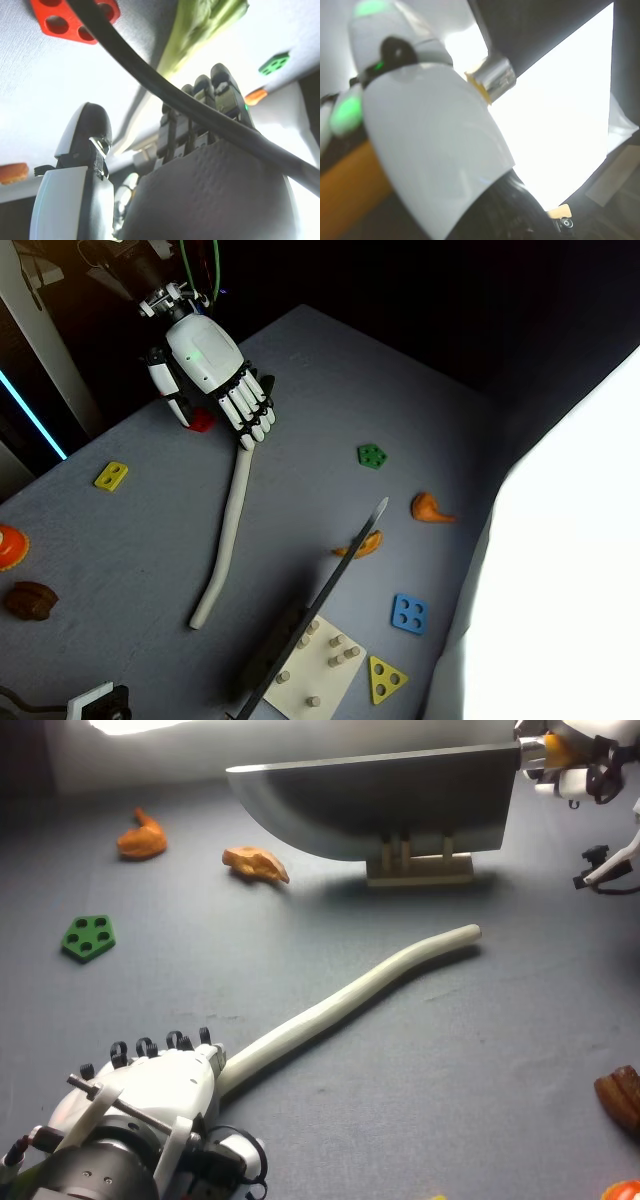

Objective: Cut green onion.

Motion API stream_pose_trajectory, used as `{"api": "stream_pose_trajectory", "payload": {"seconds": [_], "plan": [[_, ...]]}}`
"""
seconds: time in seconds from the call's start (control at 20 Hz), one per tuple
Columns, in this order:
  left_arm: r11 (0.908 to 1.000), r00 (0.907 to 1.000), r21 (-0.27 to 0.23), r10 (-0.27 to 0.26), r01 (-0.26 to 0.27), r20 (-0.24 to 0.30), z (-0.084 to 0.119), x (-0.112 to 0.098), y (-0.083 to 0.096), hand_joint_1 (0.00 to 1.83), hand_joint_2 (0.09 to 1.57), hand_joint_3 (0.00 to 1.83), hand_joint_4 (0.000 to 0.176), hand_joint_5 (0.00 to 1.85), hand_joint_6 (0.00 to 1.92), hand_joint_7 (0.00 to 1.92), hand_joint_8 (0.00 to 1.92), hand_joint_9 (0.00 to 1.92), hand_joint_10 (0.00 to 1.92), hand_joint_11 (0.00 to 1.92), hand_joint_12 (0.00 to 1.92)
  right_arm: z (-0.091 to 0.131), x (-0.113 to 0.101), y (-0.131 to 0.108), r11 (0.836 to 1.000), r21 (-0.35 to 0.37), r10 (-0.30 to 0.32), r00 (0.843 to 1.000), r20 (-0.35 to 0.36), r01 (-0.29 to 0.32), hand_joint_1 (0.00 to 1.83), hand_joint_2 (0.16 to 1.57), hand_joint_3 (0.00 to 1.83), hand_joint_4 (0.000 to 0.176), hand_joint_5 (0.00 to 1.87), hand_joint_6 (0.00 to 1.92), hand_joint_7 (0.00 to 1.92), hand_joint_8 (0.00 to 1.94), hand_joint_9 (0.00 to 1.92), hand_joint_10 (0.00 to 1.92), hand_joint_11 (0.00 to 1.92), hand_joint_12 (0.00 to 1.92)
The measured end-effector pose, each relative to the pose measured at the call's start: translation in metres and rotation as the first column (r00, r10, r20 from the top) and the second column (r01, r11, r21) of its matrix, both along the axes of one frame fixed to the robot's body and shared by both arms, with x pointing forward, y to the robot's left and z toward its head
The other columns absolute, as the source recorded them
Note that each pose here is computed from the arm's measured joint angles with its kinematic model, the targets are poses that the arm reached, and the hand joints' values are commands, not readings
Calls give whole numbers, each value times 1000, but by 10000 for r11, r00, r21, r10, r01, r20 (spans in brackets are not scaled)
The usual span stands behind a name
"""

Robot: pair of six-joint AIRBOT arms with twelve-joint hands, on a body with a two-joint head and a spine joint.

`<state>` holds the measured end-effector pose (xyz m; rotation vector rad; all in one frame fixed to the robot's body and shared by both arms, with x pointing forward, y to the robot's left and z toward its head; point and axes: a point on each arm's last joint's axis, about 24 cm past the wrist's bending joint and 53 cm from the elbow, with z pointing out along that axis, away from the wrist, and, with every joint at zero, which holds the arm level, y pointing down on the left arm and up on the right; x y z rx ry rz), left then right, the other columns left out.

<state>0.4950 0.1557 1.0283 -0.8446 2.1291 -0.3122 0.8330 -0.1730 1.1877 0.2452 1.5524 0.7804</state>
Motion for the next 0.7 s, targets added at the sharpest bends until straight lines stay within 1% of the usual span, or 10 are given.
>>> {"api": "stream_pose_trajectory", "payload": {"seconds": [0.1, 0.15, 0.2, 0.25, 0.4, 0.45, 0.5, 0.55, 0.6, 0.7], "plan": [[10000, 10000, 23, -5, 5, -5, -1, 0, 1, 685, 1327, 2, 13, 134, 1, 112, 1, 101, 4, 0, 224, 1, 0, 0, 10000, 11, 3, 10000, 28, -3, 1610, 1160, 1, 0, 1243, 1921, 1475, 1941, 1532, 1921, 1584, 1921], [10000, 10000, 69, 51, -51, -19, -2, 1, 3, 700, 1318, 0, 16, 148, 6, 130, 7, 102, 3, 0, 237, 1, 0, 0, 10000, 7, 1, 10000, 30, -1, 1603, 1163, 2, 28, 1237, 1921, 1466, 1941, 1514, 1921, 1566, 1921], [9999, 9999, 122, 113, -113, 15, -2, 3, 6, 695, 1322, 0, 16, 152, 5, 140, 7, 102, 3, 0, 252, 1, 0, 0, 10000, 10, -1, 10000, 29, 1, 1596, 1167, 4, 47, 1219, 1921, 1443, 1941, 1495, 1921, 1552, 1921], [9998, 9999, 161, 101, -102, 47, -2, 3, 6, 653, 1355, 11, 5, 160, 4, 109, 4, 85, 3, 0, 159, 1, 0, 0, 10000, 13, -1, 10000, 36, 1, 1542, 1176, 6, 68, 1187, 1921, 1328, 1941, 1395, 1921, 1467, 1921], [9997, 9999, 191, 147, -147, 22, -4, 4, 8, 668, 1357, 7, 0, 162, 2, 103, 1, 85, 3, 0, 151, 3, 0, 0, 10000, 43, -3, 9999, 122, 3, 1573, 1163, 0, 78, 1209, 1921, 1343, 1941, 1397, 1921, 1478, 1921], [9997, 9999, 185, 156, -156, 16, -4, 4, 8, 713, 1337, 0, 0, 154, 0, 160, 9, 126, 11, 0, 310, 3, 0, 0, 10000, 48, -4, 9999, 137, 3, 1563, 1169, 2, 89, 1212, 1921, 1390, 1941, 1431, 1921, 1491, 1921], [9997, 9999, 181, 152, -152, 9, -4, 4, 8, 716, 1335, 0, 0, 137, 3, 170, 7, 141, 11, 0, 376, 4, 0, 0, 10000, 56, -3, 9999, 170, 2, 1540, 1168, 1, 152, 1232, 1921, 1435, 1941, 1473, 1921, 1523, 1921], [9997, 9999, 183, 153, -153, 14, -4, 4, 8, 712, 1338, 0, 2, 135, 3, 180, 5, 157, 13, 0, 412, 5, 0, 0, 10000, 77, -6, 9998, 220, 4, 1553, 1163, 0, 171, 1260, 1921, 1485, 1941, 1521, 1921, 1564, 1921], [9997, 9999, 178, 150, -150, 15, -4, 4, 8, 686, 1343, 1, 4, 144, 4, 183, 3, 162, 9, 0, 471, 7, 0, 0, 10000, 100, -7, 9996, 296, 4, 1558, 1158, 0, 175, 1249, 1921, 1493, 1941, 1527, 1921, 1565, 1921], [9998, 9999, 156, 160, -160, -3, -4, 4, 8, 702, 1337, 0, 0, 157, 7, 198, 6, 163, 8, 0, 475, 12, -1, 0, 10000, 97, 13, 9988, 492, -17, 1538, 1165, 0, 176, 1156, 1921, 1465, 1941, 1504, 1921, 1534, 1921]]}}
